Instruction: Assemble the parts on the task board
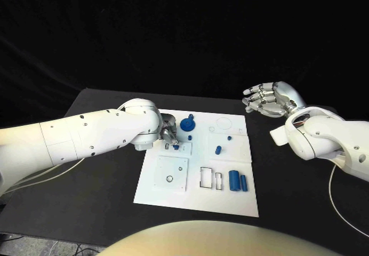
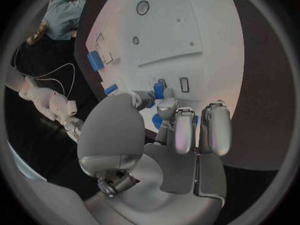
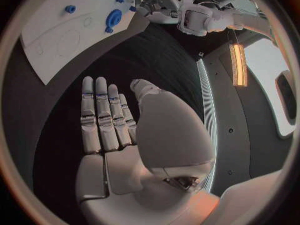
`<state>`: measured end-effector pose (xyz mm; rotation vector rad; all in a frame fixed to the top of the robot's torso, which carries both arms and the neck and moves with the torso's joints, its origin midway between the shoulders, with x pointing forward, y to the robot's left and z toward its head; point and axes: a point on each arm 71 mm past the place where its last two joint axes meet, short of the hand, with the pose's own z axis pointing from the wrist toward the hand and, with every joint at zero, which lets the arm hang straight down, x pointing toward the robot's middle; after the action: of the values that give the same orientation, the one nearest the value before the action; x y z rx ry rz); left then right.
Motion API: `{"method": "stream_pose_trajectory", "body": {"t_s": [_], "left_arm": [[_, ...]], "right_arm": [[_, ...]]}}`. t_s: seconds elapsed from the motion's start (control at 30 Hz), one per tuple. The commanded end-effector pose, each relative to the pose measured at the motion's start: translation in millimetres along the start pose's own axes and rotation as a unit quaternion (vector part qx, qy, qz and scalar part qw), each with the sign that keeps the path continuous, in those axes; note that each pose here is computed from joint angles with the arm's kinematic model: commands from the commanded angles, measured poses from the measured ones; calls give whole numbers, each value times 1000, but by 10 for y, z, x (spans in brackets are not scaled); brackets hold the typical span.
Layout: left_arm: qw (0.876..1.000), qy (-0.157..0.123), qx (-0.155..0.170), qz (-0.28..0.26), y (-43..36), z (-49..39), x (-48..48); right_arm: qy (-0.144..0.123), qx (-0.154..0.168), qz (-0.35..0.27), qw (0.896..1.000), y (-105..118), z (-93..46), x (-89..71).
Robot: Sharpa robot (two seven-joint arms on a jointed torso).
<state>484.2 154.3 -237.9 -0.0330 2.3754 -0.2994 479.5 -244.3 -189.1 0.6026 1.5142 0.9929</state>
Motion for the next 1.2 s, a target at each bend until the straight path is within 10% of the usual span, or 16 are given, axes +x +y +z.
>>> {"method": "stream_pose_trajectory", "body": {"t_s": [0.03,1.2], "left_arm": [[1000,11,0,12,-12,2,24],[999,29,-10,18,-13,35,57]], "right_arm": [[3,-7,-5,1000,9,-1,9],[3,-7,-4,1000,8,-5,8]]}}
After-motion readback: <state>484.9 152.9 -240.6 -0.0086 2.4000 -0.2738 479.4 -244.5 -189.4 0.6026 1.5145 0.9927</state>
